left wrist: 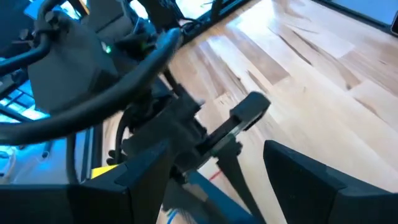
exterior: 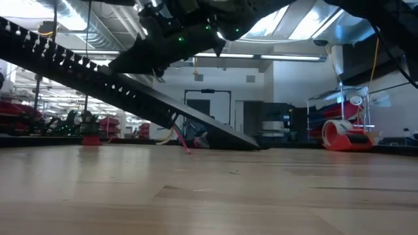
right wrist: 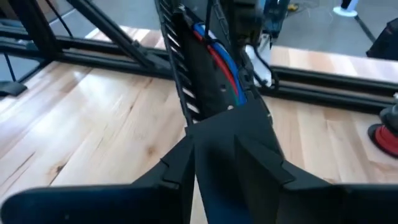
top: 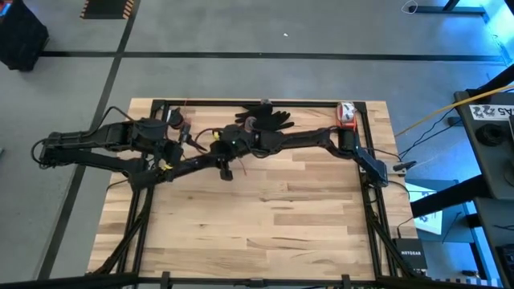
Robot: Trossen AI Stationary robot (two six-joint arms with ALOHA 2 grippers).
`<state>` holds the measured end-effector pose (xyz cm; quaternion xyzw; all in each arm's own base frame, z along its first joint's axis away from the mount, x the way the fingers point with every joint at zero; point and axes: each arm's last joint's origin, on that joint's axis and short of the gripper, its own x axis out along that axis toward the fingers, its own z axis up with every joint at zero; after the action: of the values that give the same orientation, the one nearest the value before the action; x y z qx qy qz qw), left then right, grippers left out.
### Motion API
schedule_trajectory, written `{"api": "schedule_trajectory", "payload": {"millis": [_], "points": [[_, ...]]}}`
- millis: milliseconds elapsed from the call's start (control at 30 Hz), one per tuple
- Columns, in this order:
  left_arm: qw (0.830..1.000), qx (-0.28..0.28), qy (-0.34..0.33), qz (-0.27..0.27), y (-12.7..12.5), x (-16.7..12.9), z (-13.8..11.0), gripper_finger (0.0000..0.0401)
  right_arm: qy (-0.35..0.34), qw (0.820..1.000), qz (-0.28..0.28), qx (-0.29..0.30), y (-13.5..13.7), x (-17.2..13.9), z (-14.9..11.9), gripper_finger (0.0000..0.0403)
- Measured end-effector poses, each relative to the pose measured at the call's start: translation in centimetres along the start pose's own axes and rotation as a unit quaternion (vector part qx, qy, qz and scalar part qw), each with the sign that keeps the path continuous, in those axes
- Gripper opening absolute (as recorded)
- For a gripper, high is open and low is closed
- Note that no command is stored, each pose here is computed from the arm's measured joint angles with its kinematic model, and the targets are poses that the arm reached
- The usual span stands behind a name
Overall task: Ziptie cables
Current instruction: Close the black cable duct lid
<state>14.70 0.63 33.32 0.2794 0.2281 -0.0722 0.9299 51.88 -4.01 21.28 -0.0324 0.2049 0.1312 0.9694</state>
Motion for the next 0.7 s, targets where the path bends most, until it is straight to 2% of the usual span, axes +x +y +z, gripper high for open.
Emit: {"api": "schedule_trajectory", "payload": {"millis": [200, 367, 700], "points": [[1.000, -0.001, -0.021, 0.015, 0.29, -0.01, 0.41, 0.0250, -0.023, 1.000, -0.002, -0.005, -0.25, -0.08, 0.43, 0.0105], [0.999, 0.000, -0.035, 0.024, 0.48, 0.05, 0.69, 0.0250, -0.027, 0.999, 0.022, -0.007, 0.26, 0.05, 0.51, 0.0105], [0.999, -0.002, -0.034, 0.023, 0.47, 0.05, 0.67, 0.0250, -0.025, 0.999, 0.021, 0.004, 0.51, 0.14, 0.54, 0.0105]]}}
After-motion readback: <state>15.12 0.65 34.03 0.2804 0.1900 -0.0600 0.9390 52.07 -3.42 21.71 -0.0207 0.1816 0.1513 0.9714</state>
